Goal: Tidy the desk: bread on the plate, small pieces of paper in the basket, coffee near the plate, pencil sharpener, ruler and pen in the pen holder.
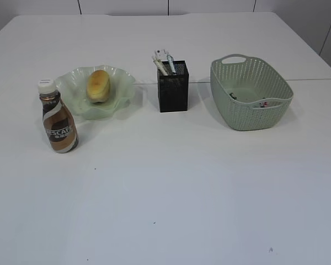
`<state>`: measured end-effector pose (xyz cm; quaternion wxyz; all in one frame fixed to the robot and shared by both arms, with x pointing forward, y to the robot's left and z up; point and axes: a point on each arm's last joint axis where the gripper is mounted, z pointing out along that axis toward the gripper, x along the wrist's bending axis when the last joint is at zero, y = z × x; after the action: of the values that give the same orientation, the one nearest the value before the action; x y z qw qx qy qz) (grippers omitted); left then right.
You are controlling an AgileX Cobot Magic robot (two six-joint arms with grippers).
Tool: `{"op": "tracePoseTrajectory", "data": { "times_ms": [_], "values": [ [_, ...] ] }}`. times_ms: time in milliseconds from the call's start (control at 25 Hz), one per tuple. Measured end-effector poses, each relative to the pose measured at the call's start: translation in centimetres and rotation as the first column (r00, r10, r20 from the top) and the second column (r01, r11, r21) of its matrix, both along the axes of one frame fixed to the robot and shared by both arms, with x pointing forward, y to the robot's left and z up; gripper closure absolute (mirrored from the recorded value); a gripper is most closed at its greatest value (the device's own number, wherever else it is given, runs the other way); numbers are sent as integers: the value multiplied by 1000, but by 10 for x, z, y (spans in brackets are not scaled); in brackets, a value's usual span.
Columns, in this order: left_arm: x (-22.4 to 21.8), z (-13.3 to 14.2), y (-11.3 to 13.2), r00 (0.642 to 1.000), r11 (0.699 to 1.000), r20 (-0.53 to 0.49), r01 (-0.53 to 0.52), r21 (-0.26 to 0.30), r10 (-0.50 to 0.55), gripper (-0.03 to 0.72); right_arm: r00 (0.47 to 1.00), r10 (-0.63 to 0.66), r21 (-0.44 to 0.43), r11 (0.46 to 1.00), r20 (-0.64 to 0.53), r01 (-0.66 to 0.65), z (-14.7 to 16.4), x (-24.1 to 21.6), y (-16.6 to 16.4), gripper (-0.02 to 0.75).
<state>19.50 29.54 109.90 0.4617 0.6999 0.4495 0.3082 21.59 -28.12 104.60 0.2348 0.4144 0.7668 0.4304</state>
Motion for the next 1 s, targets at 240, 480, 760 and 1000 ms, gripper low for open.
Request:
{"op": "tracePoseTrajectory", "data": {
  "times_ms": [240,480,760,1000],
  "values": [
    [21,-29,-4,997,1000,-79,2,29,0,214,1000,-15,-15,1000,14,15,0,2,-2,384],
    [32,-48,-7,993,999,-118,12,49,-6,214,997,-73,-38,997,15,74,-3,5,-6,384],
    [32,-48,-7,993,999,-116,12,48,-6,214,997,-78,-37,996,16,79,-3,6,-6,384],
    [32,-48,-7,993,999,-116,11,48,-6,214,996,-85,-34,996,17,85,-3,6,-6,384]
  ]
}}
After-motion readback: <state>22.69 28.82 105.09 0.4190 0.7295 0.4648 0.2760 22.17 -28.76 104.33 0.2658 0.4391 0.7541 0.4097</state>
